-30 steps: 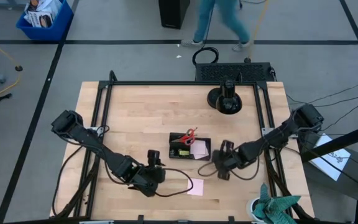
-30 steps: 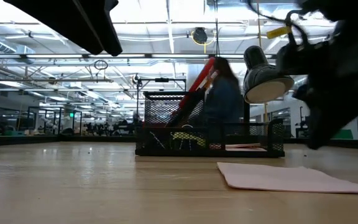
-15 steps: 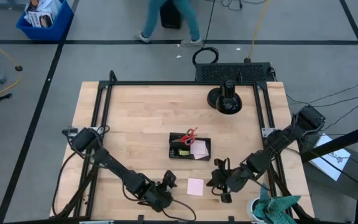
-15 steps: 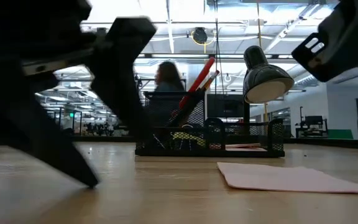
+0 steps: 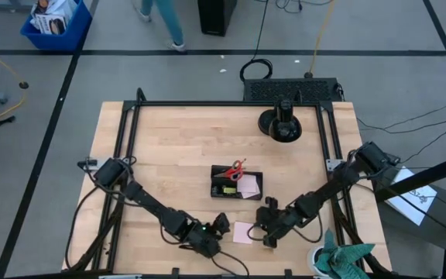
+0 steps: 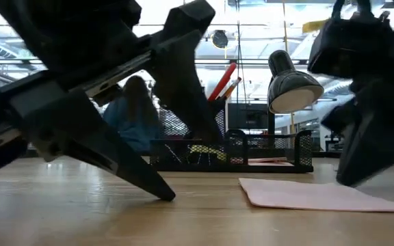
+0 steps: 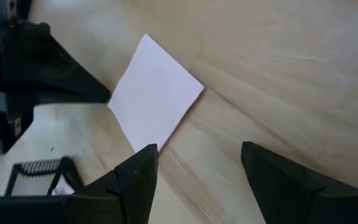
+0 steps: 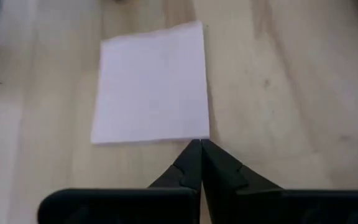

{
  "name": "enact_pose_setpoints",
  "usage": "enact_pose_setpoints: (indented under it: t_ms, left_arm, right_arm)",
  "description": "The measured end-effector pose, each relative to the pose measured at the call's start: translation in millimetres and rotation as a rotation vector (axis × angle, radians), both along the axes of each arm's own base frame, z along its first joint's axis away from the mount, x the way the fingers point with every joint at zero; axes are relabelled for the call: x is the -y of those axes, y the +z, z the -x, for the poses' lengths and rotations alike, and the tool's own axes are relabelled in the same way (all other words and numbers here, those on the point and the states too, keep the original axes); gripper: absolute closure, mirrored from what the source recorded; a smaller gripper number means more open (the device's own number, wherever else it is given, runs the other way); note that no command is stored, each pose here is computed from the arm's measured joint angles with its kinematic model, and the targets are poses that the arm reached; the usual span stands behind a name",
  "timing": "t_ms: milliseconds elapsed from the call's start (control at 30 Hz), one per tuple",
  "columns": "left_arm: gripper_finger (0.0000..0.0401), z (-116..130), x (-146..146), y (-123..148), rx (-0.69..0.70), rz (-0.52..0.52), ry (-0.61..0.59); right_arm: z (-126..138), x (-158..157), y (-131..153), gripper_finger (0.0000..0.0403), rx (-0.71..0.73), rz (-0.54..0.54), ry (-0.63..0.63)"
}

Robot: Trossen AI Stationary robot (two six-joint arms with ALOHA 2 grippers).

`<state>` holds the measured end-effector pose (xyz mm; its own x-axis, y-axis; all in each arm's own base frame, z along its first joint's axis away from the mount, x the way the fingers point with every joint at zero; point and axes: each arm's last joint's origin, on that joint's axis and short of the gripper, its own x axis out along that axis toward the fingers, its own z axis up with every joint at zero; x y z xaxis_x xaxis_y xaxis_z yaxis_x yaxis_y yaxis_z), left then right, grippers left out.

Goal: Pick and place office supplies into organizer
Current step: Put the pink sticky notes into the black desk organizer

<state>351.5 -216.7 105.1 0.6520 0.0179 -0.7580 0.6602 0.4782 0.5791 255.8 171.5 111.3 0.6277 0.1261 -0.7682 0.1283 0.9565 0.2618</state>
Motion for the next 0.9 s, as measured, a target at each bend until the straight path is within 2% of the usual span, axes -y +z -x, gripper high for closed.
enact_pose_setpoints:
  t_ms: [133,267,567,900]
  left_arm:
    - [0.0160,-8,-11,0,-0.026,0.016,-0.060]
    - [0.0160,-12,-16,-2,-0.028,0.003,-0.120]
    - [0.0160,-18,-9,-27,0.020,-0.098,-0.184]
    - [0.0160,-22,-11,-27,0.037,-0.045,-0.193]
  right_arm:
    - [-6,2,-10,0.0397,-0.025,-0.050,-0.036]
    - [-12,1,-13,0.0395,0.016,-0.076,-0.019]
    - [-14,0,-12,0.0394,0.056,-0.078,0.014]
    - [-10,4,-17,0.0396,0.087,-0.101,0.007]
